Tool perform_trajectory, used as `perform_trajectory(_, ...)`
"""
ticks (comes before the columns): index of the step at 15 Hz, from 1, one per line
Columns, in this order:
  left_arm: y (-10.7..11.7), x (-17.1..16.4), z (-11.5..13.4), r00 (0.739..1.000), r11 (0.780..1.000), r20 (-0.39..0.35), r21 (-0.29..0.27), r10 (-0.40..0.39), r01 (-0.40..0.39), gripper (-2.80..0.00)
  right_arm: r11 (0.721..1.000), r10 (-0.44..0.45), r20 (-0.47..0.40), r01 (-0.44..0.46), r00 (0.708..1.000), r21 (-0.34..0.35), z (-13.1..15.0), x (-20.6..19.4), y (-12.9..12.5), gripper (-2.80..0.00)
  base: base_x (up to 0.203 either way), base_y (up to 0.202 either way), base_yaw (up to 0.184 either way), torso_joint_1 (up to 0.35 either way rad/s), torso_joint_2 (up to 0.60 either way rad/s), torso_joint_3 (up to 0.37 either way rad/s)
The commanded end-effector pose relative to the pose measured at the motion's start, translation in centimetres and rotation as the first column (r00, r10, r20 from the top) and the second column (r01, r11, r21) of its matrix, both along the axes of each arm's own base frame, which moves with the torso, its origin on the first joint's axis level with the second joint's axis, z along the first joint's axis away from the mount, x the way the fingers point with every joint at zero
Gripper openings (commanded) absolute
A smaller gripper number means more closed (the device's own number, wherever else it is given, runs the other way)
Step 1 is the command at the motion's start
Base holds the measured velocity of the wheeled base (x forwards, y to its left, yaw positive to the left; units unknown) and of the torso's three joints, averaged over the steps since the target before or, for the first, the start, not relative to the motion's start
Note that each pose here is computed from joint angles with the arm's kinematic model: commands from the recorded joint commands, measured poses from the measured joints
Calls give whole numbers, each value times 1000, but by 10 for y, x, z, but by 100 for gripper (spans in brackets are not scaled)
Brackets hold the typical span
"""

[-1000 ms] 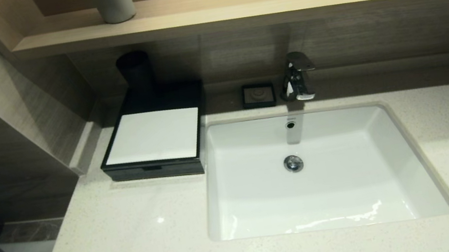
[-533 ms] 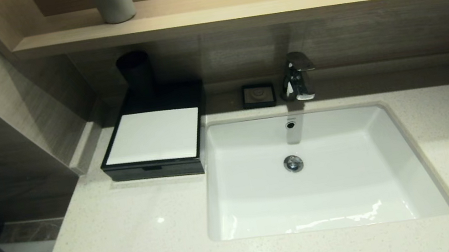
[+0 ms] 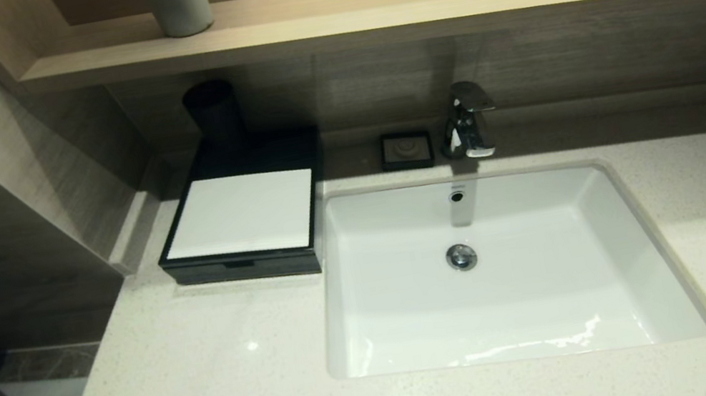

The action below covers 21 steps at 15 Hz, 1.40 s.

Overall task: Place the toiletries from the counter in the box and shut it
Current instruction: Pick up the cup

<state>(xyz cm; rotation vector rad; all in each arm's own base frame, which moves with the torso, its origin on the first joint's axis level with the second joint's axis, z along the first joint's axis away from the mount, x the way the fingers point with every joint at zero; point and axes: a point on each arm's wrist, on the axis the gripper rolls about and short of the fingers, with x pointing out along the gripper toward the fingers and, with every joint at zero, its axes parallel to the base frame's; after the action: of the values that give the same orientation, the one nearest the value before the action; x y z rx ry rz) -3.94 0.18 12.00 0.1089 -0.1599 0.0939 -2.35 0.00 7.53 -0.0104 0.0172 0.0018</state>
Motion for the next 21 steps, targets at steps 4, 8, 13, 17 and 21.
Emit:
perform_trajectory(4,-1,15,57,998,999,-35,-7,-54,54,-280,1000,0,0,0,1000,0,0,0,0,-280,0,0,0,0,0,0)
perform_trajectory(8,-2,66,95,990,996,-110,-34,-91,88,-280,1000,0,0,0,1000,0,0,0,0,-280,0,0,0,0,0,0)
perform_trajectory(13,-4,158,138,976,990,-175,-71,-130,119,-280,1000,0,0,0,1000,0,0,0,0,-280,0,0,0,0,0,0)
perform_trajectory(17,-17,216,173,970,977,-140,-98,-200,187,-280,1000,0,0,0,1000,0,0,0,0,-280,0,0,0,0,0,0)
perform_trajectory(21,-34,254,183,968,976,-146,-104,-204,190,-280,1000,0,0,0,1000,0,0,0,0,-280,0,0,0,0,0,0)
